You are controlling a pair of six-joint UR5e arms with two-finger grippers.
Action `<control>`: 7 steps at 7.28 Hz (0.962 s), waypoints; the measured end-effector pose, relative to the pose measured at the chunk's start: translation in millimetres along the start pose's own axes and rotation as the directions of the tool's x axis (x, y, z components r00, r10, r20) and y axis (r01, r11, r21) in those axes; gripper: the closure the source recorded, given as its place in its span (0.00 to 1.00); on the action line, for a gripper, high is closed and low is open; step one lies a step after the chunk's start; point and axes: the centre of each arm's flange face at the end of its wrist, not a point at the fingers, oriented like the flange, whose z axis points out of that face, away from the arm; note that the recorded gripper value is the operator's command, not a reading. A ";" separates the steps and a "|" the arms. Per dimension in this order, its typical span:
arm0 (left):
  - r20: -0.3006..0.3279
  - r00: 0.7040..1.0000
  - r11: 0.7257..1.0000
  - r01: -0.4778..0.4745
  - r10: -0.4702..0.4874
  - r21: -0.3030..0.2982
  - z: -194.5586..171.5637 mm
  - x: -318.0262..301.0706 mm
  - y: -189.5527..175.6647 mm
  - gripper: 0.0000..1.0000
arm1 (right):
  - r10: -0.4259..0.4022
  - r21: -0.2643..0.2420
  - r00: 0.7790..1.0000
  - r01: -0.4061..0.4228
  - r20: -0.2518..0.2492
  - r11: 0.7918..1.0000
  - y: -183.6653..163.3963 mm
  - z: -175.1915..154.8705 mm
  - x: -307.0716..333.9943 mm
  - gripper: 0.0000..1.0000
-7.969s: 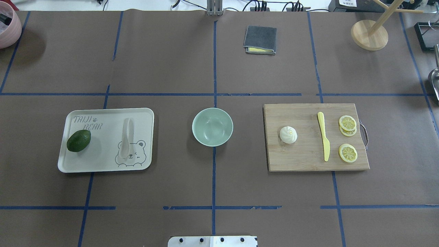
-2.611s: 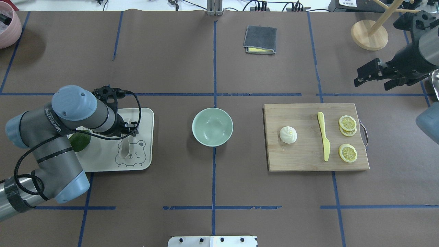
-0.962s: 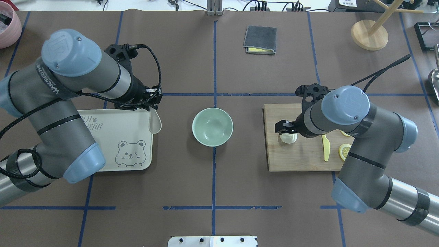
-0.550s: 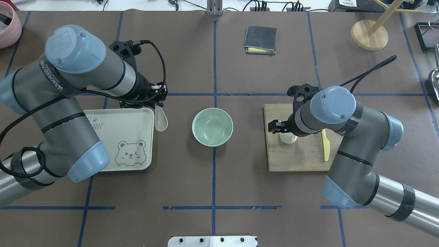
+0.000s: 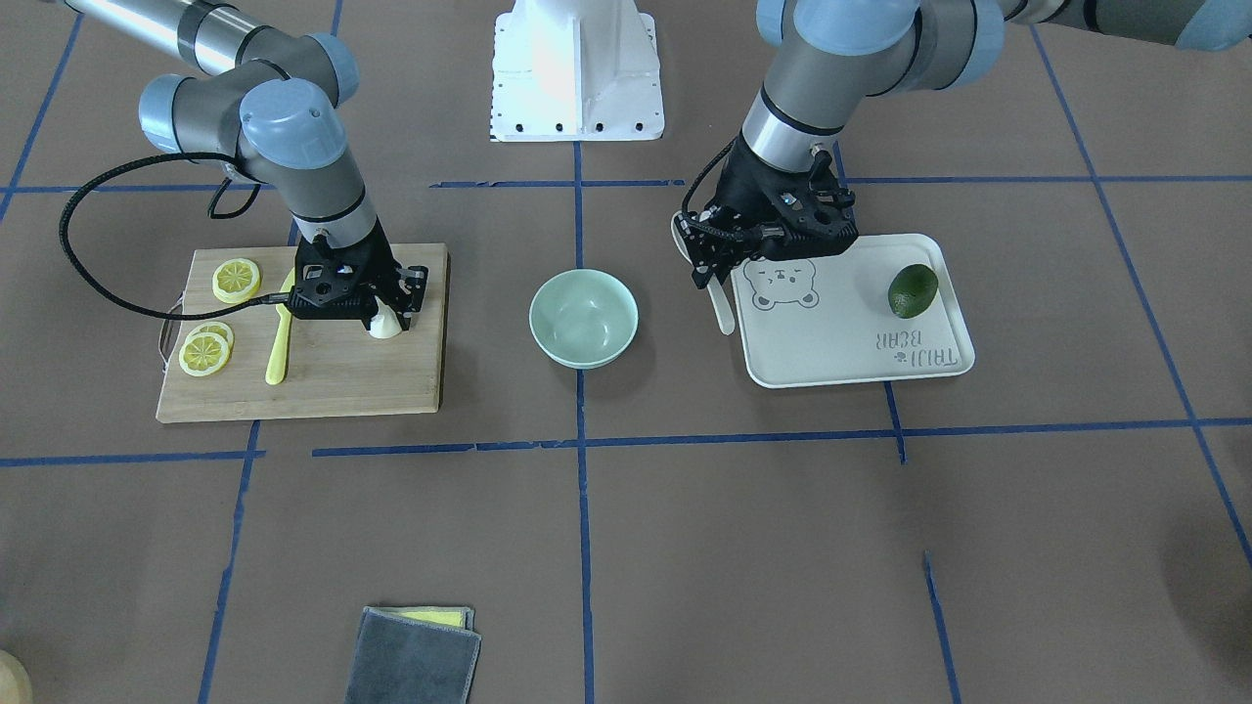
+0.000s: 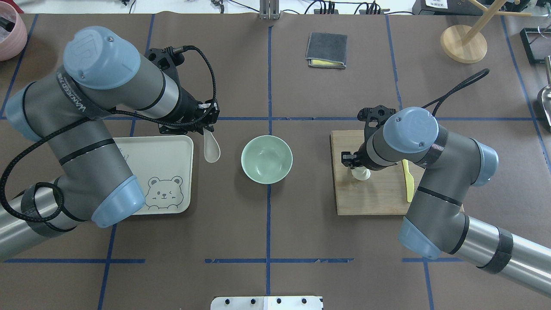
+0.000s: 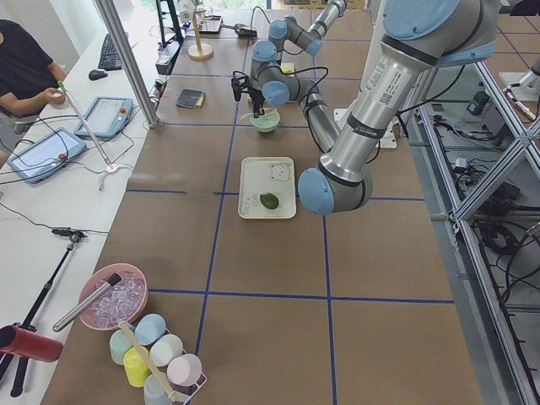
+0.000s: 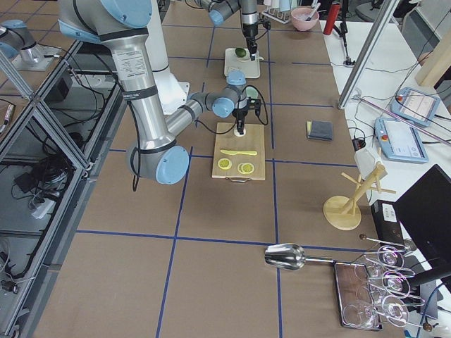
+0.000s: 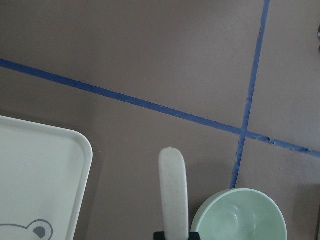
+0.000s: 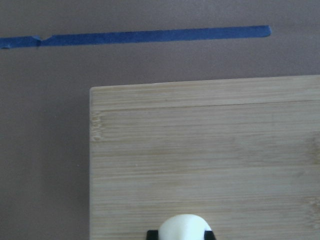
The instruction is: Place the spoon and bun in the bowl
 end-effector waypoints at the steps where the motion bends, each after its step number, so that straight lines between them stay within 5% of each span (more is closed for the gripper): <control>1: -0.015 0.999 0.999 0.036 -0.036 -0.006 5.7 5.1 2.5 1.00 | 0.001 -0.001 1.000 -0.001 0.001 1.000 -0.4 -1.3 0.2 1.00; 7: -0.093 0.987 0.990 0.131 -0.134 -0.045 75.3 43.1 26.5 1.00 | 0.027 0.027 0.997 -0.029 0.075 0.999 -25.6 -52.1 6.5 1.00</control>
